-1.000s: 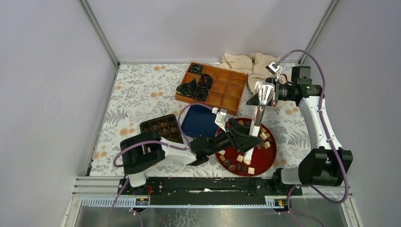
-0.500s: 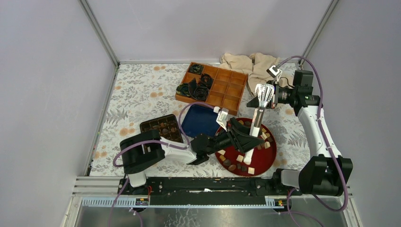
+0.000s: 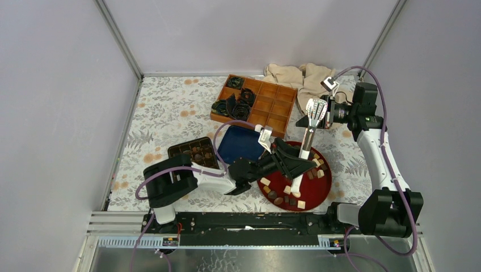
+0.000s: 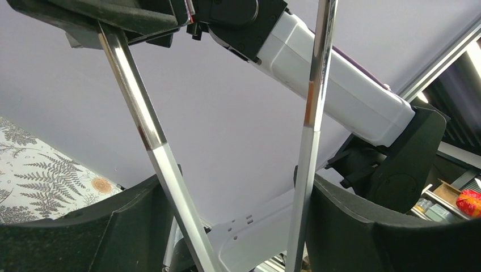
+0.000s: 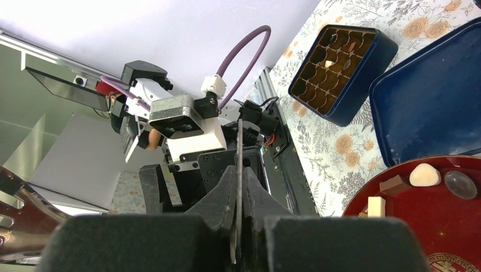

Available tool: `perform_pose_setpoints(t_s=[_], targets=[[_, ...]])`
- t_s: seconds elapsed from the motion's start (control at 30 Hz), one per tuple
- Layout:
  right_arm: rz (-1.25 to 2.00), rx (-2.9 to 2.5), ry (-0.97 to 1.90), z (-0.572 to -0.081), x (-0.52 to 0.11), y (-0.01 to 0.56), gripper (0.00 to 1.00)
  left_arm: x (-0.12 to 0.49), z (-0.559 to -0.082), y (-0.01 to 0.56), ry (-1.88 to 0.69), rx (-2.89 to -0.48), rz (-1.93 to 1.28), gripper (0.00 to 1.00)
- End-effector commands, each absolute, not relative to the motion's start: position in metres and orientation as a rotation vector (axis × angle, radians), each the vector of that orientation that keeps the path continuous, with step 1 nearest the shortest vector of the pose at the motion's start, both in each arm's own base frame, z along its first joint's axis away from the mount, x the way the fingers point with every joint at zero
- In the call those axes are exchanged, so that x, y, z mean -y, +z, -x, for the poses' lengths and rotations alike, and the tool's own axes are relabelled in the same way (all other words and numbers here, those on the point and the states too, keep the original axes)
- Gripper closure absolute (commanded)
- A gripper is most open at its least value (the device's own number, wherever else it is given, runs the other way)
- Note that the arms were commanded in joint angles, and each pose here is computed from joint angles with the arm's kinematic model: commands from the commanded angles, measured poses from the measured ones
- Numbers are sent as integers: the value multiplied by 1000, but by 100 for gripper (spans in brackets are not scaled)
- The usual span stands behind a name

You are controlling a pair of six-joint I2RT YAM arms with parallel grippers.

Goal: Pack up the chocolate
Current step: Pick up the clamp from the plate.

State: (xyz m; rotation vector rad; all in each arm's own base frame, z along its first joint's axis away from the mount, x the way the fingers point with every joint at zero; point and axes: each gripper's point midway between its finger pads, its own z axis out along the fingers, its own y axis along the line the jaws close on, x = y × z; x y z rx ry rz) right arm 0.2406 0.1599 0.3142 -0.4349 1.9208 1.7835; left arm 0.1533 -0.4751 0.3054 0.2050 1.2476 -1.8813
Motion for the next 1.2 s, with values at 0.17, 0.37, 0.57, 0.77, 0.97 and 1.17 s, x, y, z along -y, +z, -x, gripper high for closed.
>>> perform_pose_setpoints(t_s=[0.17,0.37,0.57,0.77,0.97,1.17], targets=[[492,-1875,1722,-241,-161,318,94,436,-158,390,-1982,-946,-92,18],[493,-1874,1726,-240,-161,319,94,430,-160,394,-1989,-939,-88,15],[488,-1877,1729,-242,-161,317,94,430,-161,393,-2001,-945,-83,18],[485,-1879,1726,-243,-161,315,85,430,-163,392,-2004,-952,-68,31],[525,-1850,1695,-242,-161,319,51,427,-163,383,-1983,-975,-79,34],[594,-1799,1615,-236,-160,330,29,415,-166,374,-1959,-1006,-65,36]])
